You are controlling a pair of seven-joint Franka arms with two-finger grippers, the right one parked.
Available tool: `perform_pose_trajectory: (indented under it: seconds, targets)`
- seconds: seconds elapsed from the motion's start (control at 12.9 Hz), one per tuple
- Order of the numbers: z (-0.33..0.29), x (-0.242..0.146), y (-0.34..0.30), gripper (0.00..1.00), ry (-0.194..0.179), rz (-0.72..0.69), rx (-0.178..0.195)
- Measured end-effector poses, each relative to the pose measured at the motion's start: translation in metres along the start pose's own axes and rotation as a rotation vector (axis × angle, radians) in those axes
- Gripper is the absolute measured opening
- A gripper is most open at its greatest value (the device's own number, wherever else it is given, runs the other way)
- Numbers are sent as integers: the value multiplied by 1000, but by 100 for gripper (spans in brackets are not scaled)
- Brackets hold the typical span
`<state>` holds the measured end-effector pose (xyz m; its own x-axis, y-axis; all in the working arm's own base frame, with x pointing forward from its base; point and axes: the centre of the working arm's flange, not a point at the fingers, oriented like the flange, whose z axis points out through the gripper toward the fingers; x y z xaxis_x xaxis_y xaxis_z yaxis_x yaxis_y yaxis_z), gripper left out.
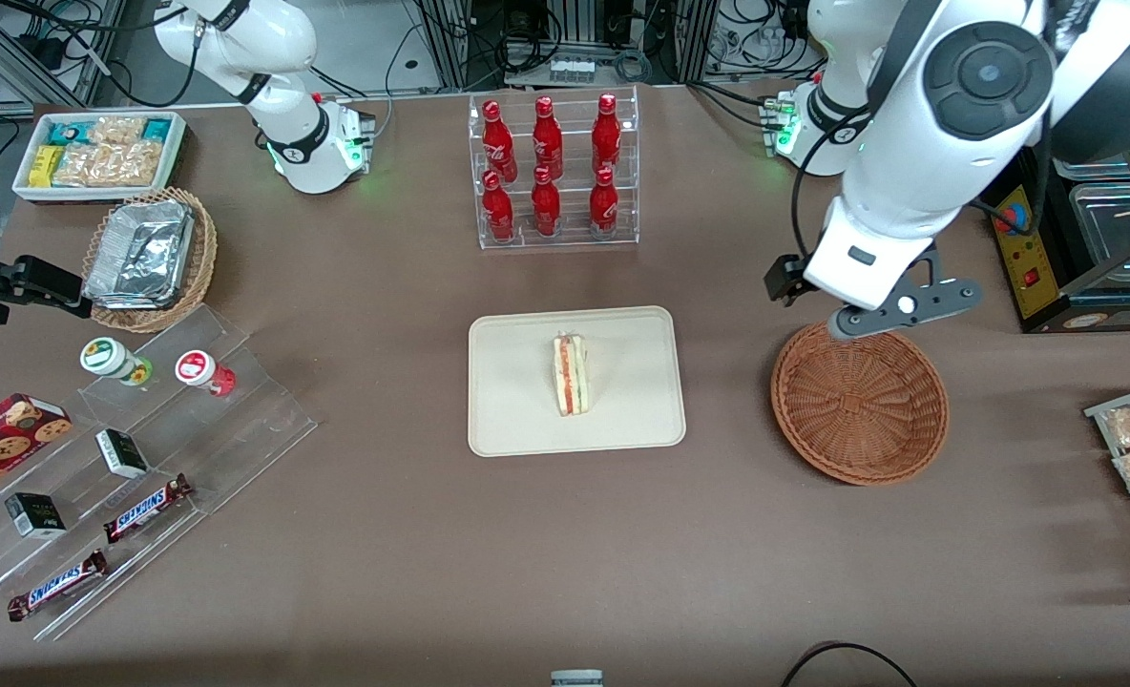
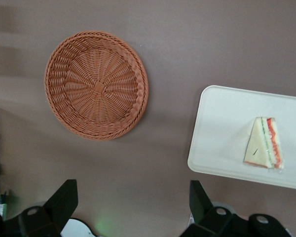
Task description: Place sandwich from basket to tray
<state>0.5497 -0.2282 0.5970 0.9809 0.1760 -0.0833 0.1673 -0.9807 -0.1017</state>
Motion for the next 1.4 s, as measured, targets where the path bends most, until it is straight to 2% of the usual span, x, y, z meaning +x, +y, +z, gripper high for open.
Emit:
perform_pose_trajectory:
  seconds: [0.16, 0.39, 0.85, 1.09, 1.4]
  targets:
    - [-11, 0, -31, 100, -8, 21, -11]
    - [-33, -4, -82, 100, -12, 69, -8]
    - [-43, 7, -165, 100, -24, 142, -47]
    - [-52, 6, -188, 100, -6, 155, -63]
    - [-61, 0, -195, 100, 13, 150, -68]
